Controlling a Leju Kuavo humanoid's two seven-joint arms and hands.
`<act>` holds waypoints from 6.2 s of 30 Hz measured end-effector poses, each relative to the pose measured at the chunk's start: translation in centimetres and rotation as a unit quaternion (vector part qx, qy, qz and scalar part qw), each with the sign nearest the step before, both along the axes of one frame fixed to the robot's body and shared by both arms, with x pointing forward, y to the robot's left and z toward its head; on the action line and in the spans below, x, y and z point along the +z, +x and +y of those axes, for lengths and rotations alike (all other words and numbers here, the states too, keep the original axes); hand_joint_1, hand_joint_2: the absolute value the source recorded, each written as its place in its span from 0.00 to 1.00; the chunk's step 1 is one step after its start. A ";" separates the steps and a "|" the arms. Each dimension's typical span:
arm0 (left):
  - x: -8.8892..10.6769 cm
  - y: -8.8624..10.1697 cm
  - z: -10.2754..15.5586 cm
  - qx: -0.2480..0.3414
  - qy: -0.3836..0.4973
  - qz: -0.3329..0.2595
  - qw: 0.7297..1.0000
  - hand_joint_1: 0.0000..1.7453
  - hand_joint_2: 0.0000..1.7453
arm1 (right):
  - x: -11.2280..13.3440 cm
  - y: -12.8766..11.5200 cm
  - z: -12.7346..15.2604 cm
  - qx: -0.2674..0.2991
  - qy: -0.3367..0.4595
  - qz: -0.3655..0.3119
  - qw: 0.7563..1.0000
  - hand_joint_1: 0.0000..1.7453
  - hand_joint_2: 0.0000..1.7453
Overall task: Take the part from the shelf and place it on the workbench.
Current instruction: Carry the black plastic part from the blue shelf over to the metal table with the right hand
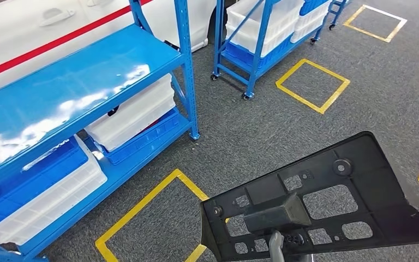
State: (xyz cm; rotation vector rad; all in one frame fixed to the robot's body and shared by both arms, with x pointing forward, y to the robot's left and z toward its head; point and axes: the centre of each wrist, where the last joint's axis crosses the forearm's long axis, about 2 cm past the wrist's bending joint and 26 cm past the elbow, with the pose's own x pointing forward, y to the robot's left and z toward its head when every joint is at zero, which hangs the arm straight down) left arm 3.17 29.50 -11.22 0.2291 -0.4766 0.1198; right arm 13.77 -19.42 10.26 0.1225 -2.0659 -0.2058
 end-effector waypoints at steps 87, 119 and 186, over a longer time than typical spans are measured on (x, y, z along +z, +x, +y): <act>0.1 -0.5 -3.2 -0.054 -0.008 -0.008 0.998 0.00 0.00 | 0.4 -2.6 -2.6 -0.030 0.011 0.009 0.999 1.00 1.00; 0.1 -0.5 -3.2 -0.049 -0.012 -0.017 0.999 0.00 0.00 | 0.3 -2.6 -2.7 -0.026 0.008 0.010 1.000 1.00 1.00; 0.1 0.1 -2.9 -0.052 -0.017 -0.012 0.998 0.00 0.00 | 0.5 -2.5 -2.3 -0.035 -0.039 0.020 0.998 1.00 1.00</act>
